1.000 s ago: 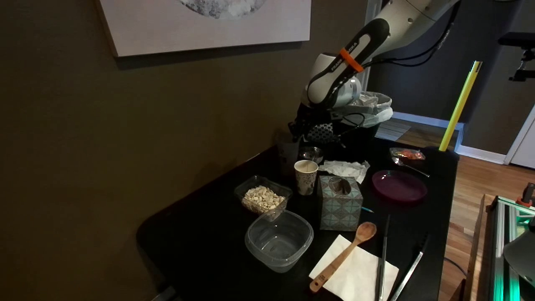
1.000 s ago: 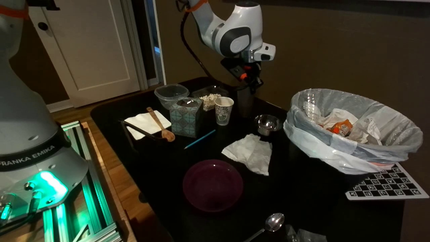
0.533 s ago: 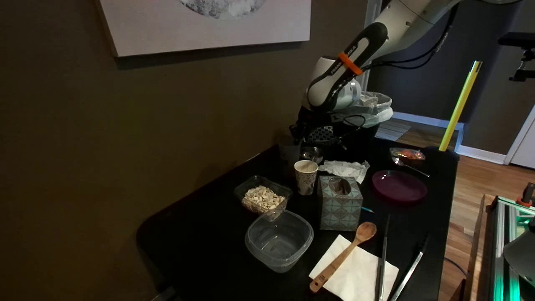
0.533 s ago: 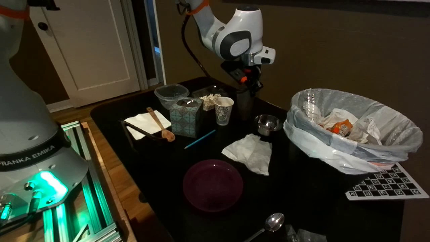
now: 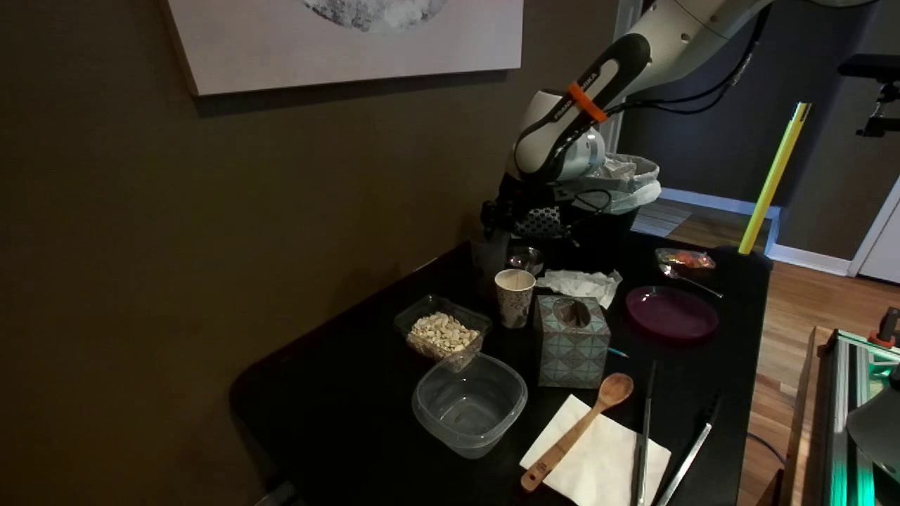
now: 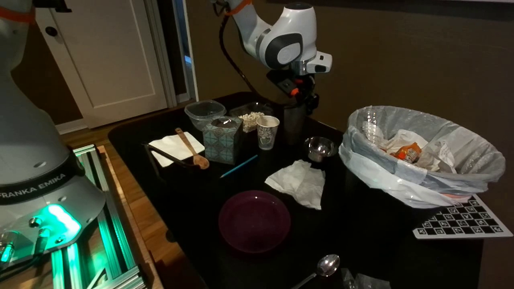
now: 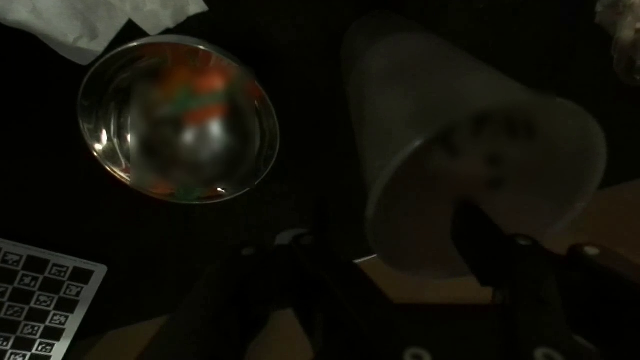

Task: Push the closest cup forward, then then pour out the contents from the furthest cup into the closest cup

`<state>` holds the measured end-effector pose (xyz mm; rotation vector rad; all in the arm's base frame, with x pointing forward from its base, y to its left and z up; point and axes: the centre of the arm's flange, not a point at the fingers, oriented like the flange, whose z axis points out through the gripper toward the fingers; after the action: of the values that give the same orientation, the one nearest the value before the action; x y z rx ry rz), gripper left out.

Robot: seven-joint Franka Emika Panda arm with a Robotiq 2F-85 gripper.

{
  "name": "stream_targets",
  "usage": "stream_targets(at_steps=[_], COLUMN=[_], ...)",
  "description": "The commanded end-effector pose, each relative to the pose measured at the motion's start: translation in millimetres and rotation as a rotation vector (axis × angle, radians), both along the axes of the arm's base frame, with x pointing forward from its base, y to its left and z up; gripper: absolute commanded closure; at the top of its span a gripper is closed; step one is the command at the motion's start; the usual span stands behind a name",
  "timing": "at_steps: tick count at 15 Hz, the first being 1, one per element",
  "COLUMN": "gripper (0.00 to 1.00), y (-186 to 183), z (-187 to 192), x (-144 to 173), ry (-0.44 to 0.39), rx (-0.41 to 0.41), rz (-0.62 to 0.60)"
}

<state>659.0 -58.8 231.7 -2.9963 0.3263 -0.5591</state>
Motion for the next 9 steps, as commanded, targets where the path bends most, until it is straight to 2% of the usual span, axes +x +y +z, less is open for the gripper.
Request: stream_targets(at_steps=[1, 2, 6, 9], gripper=[0.04, 0.0, 0.0, 0.0], y=[4.5, 7.1, 13.8, 14.3], z=[13.2, 19.8, 48.5, 75.2], x=[-1.3, -3.3, -8.7, -17.6], ry=[-0.013, -0.017, -0.007, 0.038], rx=[-0.002, -0.016, -0.033, -0.033], rz=[0.022, 0.032, 0.065, 0.088])
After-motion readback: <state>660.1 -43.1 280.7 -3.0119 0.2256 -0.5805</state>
